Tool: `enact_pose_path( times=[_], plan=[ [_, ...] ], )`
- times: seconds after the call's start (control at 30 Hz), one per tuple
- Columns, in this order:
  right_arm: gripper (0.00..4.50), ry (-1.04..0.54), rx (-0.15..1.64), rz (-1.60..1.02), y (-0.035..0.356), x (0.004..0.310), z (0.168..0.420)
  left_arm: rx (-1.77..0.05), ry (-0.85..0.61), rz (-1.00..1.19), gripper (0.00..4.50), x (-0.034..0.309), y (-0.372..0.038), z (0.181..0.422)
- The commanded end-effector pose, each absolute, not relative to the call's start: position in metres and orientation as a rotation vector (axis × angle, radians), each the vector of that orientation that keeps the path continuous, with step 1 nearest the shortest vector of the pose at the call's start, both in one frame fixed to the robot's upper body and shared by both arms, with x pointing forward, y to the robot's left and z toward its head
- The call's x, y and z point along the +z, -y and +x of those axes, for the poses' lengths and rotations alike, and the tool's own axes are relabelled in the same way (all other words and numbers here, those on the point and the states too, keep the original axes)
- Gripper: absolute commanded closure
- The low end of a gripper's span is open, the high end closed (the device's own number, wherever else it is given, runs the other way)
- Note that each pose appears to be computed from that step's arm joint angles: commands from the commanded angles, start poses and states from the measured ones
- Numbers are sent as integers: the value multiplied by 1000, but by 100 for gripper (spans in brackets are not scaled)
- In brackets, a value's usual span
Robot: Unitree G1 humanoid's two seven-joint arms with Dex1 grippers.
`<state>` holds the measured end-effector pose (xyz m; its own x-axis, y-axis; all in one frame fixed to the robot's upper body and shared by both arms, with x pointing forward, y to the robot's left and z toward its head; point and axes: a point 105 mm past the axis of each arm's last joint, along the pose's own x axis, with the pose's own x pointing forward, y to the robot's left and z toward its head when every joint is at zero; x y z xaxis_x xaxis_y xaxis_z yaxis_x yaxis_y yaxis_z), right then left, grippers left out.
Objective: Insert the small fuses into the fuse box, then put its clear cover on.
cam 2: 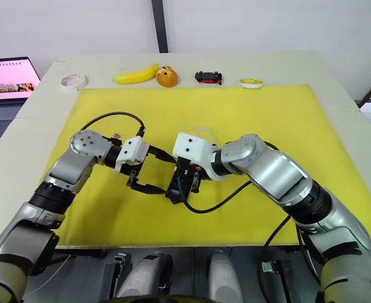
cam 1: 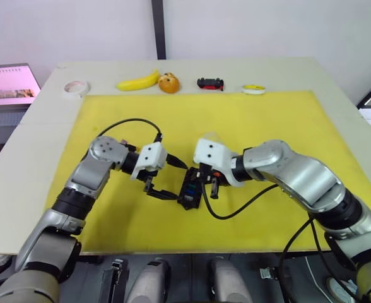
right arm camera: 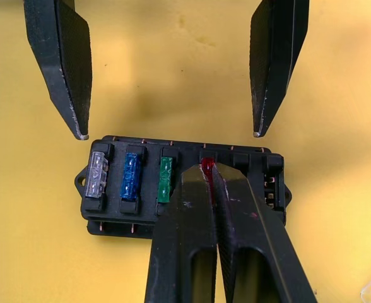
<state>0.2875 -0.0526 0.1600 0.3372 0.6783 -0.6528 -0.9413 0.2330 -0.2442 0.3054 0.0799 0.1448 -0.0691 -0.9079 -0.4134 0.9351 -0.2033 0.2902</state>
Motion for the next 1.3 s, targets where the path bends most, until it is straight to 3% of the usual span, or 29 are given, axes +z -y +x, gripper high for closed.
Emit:
enact_pose_path(
  times=[0.03, 0.07, 0.33, 0.47, 0.57, 0.67, 1.07, 1.3],
  plan=[
    [262, -405, 1185, -663, 52, 175, 283, -1672, -8, 628, 0, 155, -78, 305],
    [211, -395, 1185, -659, 54, 178, 283, -1673, -8, 628, 0, 155, -78, 305],
    [211, -283, 1158, -539, 70, 194, 288, -1683, -3, 623, 0, 158, -78, 303],
    [211, -148, 1208, -365, 67, 196, 279, -1698, -2, 614, 0, 158, -78, 300],
    [301, -106, 1220, -305, 64, 185, 271, -1708, -1, 611, 0, 158, -79, 297],
    [448, -89, 1212, -273, 61, 173, 267, -1710, -1, 610, 0, 159, -80, 296],
    [448, -132, 1157, -241, 61, 151, 276, -1689, -10, 646, 0, 157, -83, 300],
    [448, -345, 1108, -332, 69, 109, 275, -1691, -11, 643, 0, 154, -80, 300]
  ],
)
